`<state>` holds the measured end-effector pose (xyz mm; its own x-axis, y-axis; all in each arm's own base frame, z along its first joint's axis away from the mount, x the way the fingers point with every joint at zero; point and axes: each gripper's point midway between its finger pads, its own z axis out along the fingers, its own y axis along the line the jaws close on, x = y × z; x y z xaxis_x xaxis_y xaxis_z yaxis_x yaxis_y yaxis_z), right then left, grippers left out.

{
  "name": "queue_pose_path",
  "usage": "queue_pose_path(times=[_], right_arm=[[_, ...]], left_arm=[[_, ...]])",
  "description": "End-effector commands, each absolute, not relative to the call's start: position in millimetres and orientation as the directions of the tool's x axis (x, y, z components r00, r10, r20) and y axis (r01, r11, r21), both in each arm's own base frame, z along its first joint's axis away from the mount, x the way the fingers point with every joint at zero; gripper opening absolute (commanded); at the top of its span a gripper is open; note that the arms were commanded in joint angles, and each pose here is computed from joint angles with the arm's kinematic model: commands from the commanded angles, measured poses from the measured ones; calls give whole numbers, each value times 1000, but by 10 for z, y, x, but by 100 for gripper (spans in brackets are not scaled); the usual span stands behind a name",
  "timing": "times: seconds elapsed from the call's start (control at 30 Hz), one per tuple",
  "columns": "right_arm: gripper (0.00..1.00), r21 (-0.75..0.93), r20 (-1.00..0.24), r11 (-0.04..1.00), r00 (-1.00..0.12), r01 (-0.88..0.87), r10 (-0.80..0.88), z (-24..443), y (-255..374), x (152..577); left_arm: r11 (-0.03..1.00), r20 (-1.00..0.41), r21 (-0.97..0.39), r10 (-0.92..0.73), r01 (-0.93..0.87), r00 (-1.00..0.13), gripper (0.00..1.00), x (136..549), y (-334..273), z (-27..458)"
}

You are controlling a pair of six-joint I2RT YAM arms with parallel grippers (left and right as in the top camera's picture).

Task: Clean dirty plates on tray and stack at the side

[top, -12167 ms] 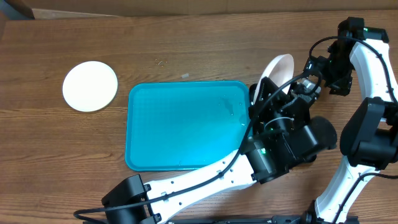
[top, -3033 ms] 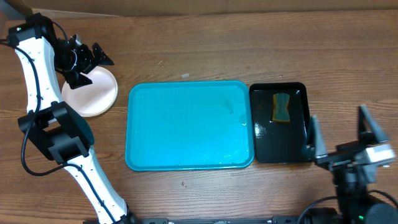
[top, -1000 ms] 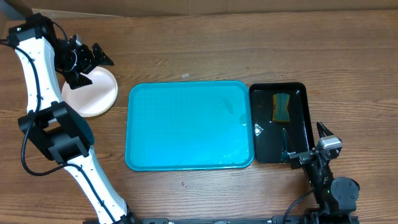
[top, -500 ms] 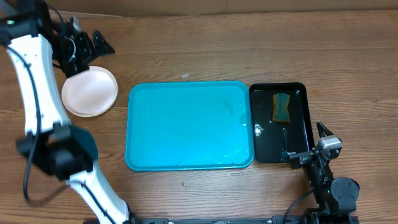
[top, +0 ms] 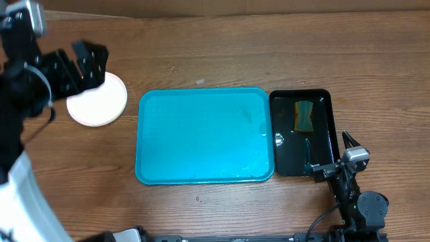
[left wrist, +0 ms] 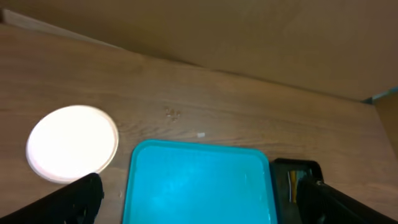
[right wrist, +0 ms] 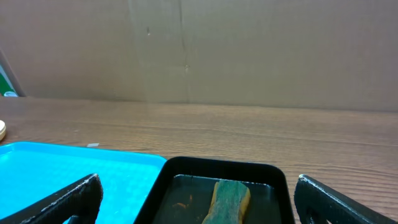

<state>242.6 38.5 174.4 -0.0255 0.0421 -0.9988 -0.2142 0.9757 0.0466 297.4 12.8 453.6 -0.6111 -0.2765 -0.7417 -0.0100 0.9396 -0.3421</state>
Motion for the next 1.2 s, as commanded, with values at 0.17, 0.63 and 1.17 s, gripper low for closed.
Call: queue_pose_path(times=[0.17, 0.63, 1.17], right_arm=[[100, 38, -999, 978, -16, -206, 35, 1734, 367, 2429], [100, 38, -999, 978, -16, -205, 35, 1734, 367, 2429], [100, 38, -999, 978, -16, -205, 35, 1734, 367, 2429]], left_arm=[[967, -775, -250, -171, 46, -609, 100, 2350, -174, 4532], [956, -939, -268, -232, 119, -253, 100, 2336, -219, 3933], [964, -913, -127, -206, 234, 351, 100, 2191, -229, 3456]])
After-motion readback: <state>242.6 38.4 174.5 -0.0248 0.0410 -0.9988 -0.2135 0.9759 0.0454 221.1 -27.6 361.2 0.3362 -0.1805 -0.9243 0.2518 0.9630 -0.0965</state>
